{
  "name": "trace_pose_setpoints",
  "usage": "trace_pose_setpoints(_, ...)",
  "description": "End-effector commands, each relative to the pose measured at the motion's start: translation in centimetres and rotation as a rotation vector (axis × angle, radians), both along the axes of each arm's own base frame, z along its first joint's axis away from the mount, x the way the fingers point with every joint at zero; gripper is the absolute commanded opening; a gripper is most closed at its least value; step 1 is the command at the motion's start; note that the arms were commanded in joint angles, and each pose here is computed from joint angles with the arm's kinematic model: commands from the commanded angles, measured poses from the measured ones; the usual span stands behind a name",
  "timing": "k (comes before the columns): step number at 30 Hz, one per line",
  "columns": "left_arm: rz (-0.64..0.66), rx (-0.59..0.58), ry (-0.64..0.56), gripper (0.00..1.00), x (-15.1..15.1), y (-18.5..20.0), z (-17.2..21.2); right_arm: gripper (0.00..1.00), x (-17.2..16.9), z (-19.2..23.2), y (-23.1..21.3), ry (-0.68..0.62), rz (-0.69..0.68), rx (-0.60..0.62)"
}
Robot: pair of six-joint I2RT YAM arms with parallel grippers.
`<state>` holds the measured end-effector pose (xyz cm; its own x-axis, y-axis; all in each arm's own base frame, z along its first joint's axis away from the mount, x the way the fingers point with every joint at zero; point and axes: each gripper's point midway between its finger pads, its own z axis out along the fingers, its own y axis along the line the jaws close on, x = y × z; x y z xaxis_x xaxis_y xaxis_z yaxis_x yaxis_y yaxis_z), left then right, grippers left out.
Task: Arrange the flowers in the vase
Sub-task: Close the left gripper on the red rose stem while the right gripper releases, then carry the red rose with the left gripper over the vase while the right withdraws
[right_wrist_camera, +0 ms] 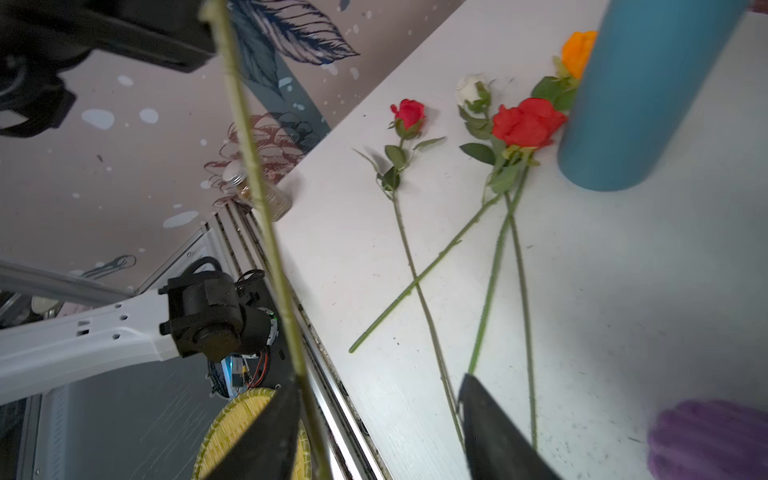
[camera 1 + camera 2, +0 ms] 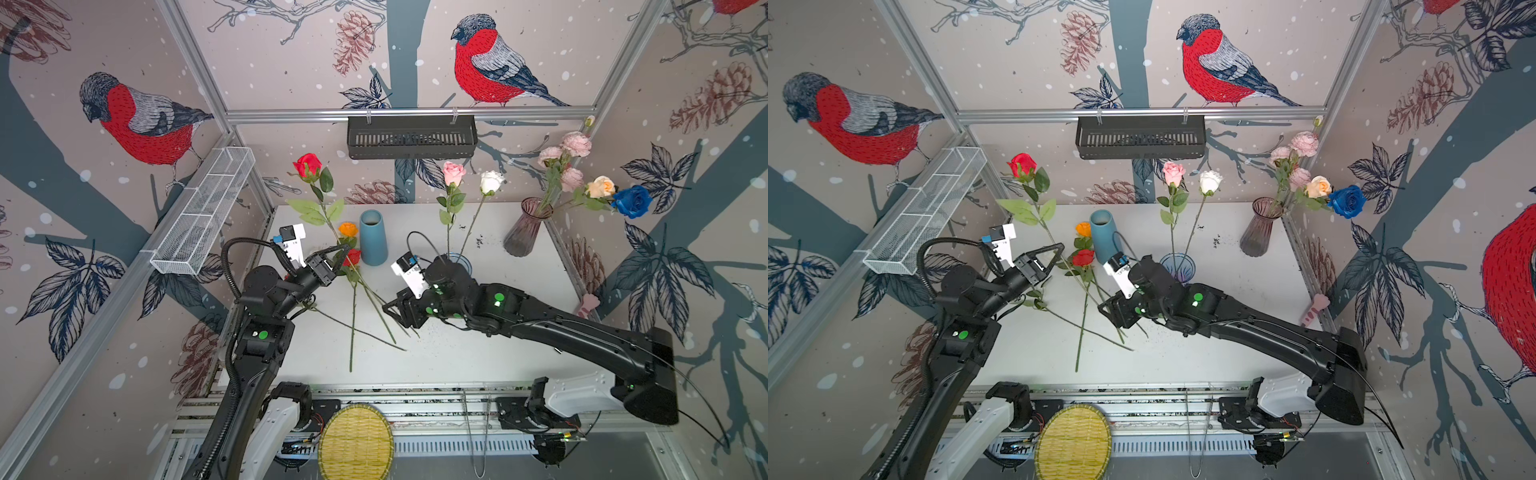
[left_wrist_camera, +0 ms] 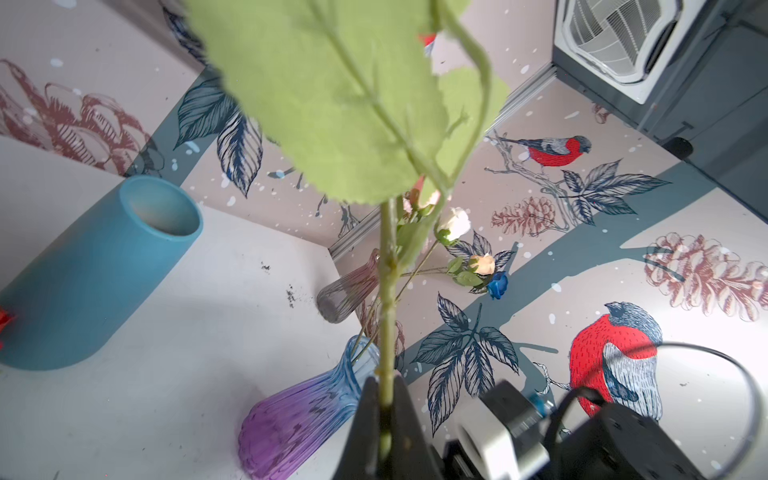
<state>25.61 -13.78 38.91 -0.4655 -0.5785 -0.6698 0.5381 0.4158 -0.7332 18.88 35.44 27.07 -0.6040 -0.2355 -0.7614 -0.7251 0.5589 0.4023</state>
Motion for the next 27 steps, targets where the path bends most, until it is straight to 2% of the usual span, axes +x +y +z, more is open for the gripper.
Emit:
trace_pose_setpoints(1, 0.017, 0.018, -0.119, 0.0, -0.7, 0.3, 2.9, 0.99, 2.2, 2.3, -3.4, 0.016, -0.118, 0.136)
trace_pose_setpoints(6, 0.028, -0.018, -0.313, 0.0, -2.0, 0.5, 7.6, 0.99, 5.3, 4.5, -13.1, -0.085, -0.382, 0.207)
trace_pose_setpoints(9, 0.059, -0.052, -0.422, 0.0, -2.4, 0.8, 9.8, 0.99, 4.7, 6.7, -17.5, -0.184, -0.481, 0.242)
trace_pose_setpoints(13, 0.074, -0.043, -0.531, 0.0, -2.3, -0.9, 11.8, 0.99, 4.1, 6.5, -23.5, -0.227, -0.746, 0.267)
trace_pose_setpoints(15, 0.052, -0.027, -0.564, 0.0, -1.9, -2.6, 12.5, 0.99, 3.5, 5.1, -24.6, -0.221, -0.785, 0.275)
trace_pose_setpoints(19, 0.028, 0.012, -0.608, 0.0, -0.6, -6.4, 13.1, 0.99, 3.3, -0.1, -25.0, -0.085, -0.83, 0.232)
trace_pose_setpoints(22, 0.1, 0.034, -0.646, 0.0, 0.5, -7.4, 14.5, 0.99, 3.3, -3.6, -26.1, 0.017, -0.928, 0.189)
trace_pose_setpoints(27, 0.152, 0.023, -0.671, 0.0, 2.4, -8.7, 15.5, 0.99, 3.6, -5.1, -25.8, 0.047, -0.921, 0.195)
